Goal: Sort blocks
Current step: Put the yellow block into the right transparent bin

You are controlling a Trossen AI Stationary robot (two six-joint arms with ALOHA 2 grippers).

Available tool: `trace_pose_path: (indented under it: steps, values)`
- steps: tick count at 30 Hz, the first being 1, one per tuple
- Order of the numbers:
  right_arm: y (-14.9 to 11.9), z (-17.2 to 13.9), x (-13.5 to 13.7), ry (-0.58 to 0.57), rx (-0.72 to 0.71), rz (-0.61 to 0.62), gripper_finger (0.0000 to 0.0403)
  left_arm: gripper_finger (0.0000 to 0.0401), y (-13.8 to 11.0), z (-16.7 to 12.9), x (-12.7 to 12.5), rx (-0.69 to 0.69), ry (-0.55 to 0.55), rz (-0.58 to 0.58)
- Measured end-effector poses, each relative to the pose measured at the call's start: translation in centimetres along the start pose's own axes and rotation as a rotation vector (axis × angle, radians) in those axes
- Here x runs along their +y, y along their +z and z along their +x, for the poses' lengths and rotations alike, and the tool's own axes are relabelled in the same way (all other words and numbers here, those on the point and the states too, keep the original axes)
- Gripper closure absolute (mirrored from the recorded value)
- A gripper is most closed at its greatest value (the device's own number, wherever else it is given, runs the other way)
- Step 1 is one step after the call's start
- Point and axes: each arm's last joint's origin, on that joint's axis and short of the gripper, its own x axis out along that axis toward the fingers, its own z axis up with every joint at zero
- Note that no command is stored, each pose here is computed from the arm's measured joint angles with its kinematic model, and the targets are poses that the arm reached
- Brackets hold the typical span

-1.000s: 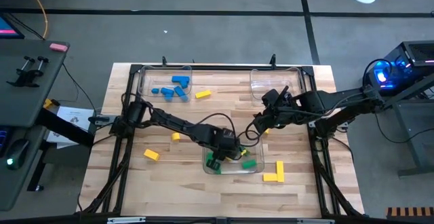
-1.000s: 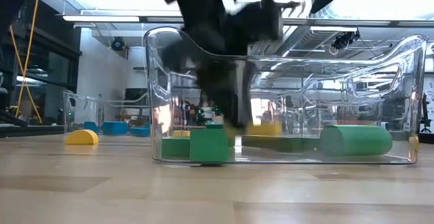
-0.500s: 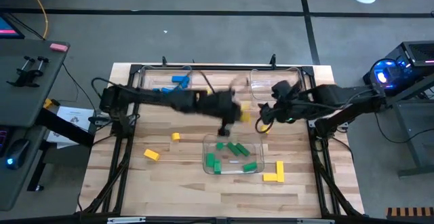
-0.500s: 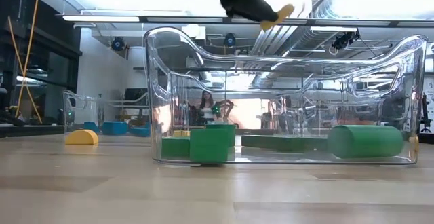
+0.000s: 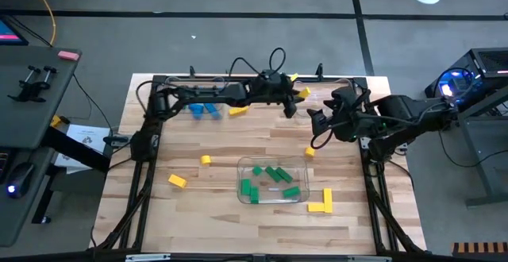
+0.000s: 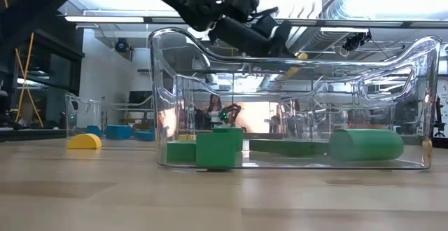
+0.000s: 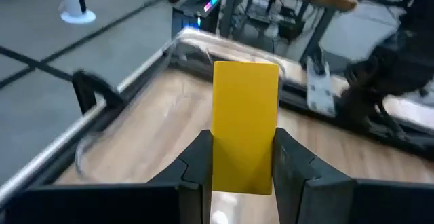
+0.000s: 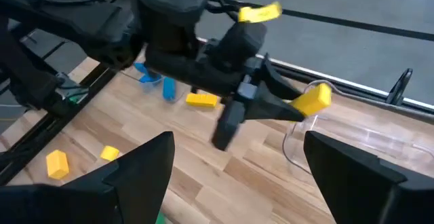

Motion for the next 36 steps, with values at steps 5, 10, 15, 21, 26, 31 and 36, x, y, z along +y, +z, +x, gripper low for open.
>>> trace_pose_path:
  steps: [5, 10, 15, 21, 26, 31, 36]
  values:
    - [0.0, 0.0, 0.0, -0.001, -0.002, 0.004, 0.0077, 0.0249, 0.9, 0.7, -0.3, -0.033, -0.009, 0.016]
    - [0.0, 0.0, 0.0, -0.003, -0.006, 0.002, 0.0077, 0.0139, 2.6, 0.0, -0.6, -0.028, -0.008, 0.047]
    - [0.0, 0.0, 0.0, -0.003, -0.006, 0.001, 0.0077, 0.0107, 5.5, -3.2, 0.1, 0.080, 0.028, 0.136]
    - [0.0, 0.0, 0.0, -0.006, -0.005, -0.008, 0.0077, 0.0108, 6.0, -7.6, 3.8, 0.332, 0.127, 0.179]
    - [0.0, 0.0, -0.1, -0.011, -0.009, -0.012, 0.0077, 0.0108, 3.1, -9.5, 8.8, 0.667, 0.228, 0.020]
    - [0.0, 0.0, -0.1, -0.010, -0.009, -0.005, 0.0077, 0.0107, -0.6, -9.8, 11.0, 0.928, 0.242, 0.028]
    - [0.0, 0.0, 0.0, -0.004, -0.012, 0.003, 0.0077, 0.0107, -3.6, -8.2, 10.3, 1.039, 0.245, 0.133]
